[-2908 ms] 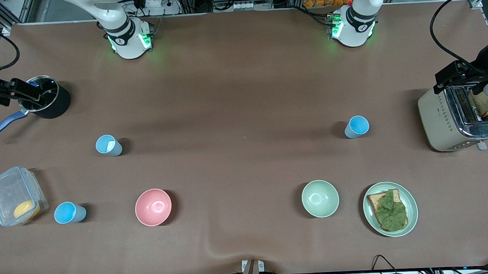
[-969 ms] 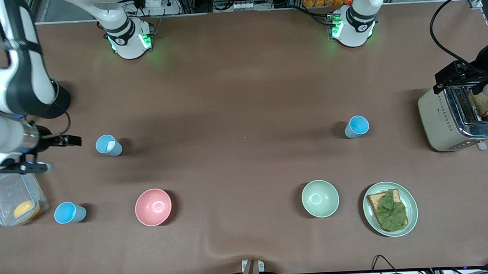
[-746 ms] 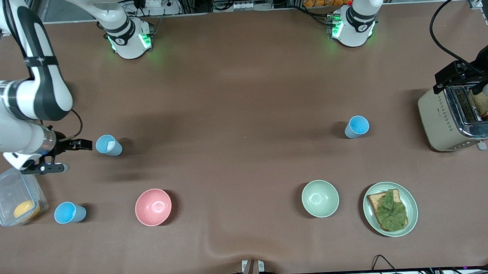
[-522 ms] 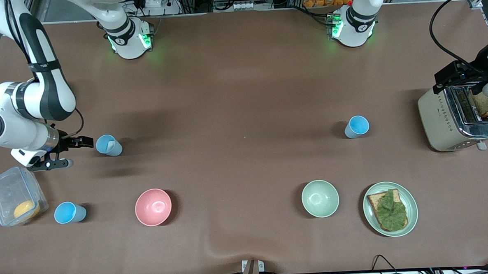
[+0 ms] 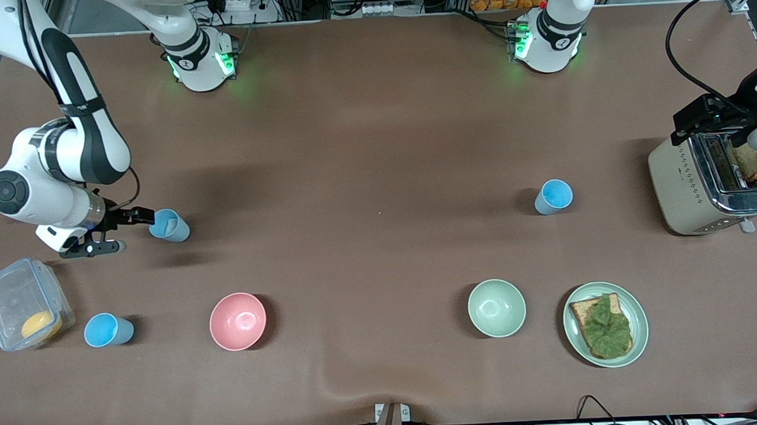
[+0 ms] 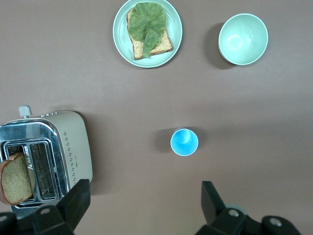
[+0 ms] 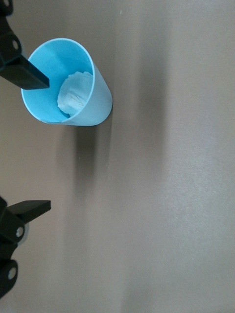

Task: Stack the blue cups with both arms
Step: 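Close the right gripper on the cup rim and lift it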

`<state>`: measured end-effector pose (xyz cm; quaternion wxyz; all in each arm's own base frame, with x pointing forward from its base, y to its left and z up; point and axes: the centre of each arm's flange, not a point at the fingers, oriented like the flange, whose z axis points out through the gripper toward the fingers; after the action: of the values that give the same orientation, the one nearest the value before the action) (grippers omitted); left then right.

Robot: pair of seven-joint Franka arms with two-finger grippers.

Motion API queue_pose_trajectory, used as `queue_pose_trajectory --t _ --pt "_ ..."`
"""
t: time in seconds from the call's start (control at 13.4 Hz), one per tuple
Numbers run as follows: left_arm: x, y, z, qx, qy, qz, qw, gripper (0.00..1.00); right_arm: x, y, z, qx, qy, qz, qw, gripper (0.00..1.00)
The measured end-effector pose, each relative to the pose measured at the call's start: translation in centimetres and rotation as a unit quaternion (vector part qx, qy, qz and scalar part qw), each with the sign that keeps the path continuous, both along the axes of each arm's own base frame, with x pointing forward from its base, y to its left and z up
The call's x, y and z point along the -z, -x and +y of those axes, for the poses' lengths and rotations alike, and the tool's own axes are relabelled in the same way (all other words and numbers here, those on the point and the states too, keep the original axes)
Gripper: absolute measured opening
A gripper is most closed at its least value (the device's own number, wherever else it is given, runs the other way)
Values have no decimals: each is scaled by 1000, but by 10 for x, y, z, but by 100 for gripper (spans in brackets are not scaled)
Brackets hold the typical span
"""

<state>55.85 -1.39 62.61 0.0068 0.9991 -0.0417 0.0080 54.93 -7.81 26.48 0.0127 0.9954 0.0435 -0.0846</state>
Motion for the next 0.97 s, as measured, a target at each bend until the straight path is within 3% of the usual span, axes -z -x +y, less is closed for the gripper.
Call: queue_pose_trajectory --t 0.3,0.45,0.52,0.97 --pt "0 0 0 0 0 0 1000 100 25 4 3 2 -6 20 1000 100" --pt "0 0 0 0 0 0 1000 100 32 4 7 4 -11 25 1000 95" --pt "0 0 1 0 0 0 1000 100 35 5 9 8 -16 26 999 87" --pt "0 0 1 -1 0 0 1000 100 36 2 13 19 -28 25 999 15"
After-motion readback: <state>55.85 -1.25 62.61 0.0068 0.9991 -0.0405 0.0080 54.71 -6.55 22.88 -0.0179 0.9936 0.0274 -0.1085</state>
